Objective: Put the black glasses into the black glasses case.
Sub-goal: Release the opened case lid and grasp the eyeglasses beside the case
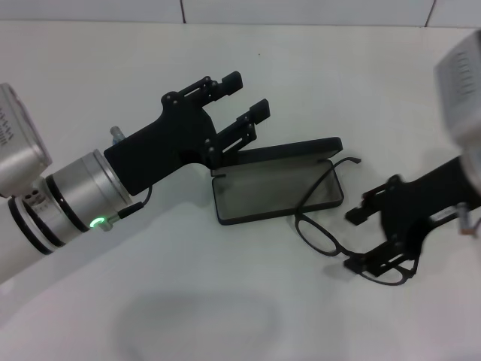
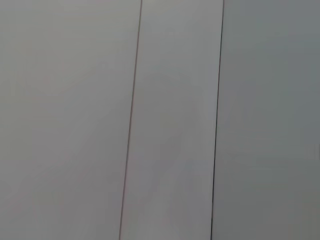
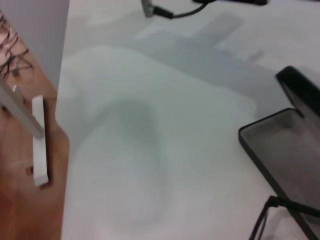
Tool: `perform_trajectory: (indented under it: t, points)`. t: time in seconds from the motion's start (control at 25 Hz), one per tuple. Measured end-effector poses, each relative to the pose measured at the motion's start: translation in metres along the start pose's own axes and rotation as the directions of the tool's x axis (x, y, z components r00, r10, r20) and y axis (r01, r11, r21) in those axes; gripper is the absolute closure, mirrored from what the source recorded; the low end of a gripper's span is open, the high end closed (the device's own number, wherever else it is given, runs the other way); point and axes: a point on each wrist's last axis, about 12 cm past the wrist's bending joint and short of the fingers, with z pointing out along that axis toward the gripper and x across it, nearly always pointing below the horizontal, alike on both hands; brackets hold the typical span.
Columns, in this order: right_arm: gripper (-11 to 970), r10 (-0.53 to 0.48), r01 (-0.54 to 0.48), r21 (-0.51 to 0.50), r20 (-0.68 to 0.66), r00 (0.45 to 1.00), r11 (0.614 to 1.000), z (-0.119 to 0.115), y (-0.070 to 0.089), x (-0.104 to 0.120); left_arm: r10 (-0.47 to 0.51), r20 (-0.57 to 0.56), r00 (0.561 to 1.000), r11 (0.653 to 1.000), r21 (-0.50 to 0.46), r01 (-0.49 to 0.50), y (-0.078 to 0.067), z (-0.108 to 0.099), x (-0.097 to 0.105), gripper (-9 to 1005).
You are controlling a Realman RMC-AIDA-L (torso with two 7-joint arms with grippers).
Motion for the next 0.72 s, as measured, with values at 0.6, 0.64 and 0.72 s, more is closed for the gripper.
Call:
perform_trajectory:
  t: [0.6,0.64,0.72]
  points:
    - [198,0.01,-0.008,0.014,-0.156,0.988,1.0,0.041,0.007,-0.014,0.002,0.002,1.0,1.0,-0.001,-0.002,-0.001,-0.004,0.001,420]
    - [198,0.012,-0.01,0.015,-0.156,0.988,1.0,0.041,0.007,-0.014,0.002,0.002,1.0,1.0,-0.001,-0.002,-0.001,-0.004,0.001,420]
    - [253,0.012,-0.01,0.012,-0.158,0.987,1.0,0.041,0.008,-0.014,0.001,0.01,1.0,1.0,0.006,-0.002,-0.002,-0.005,0.0,420]
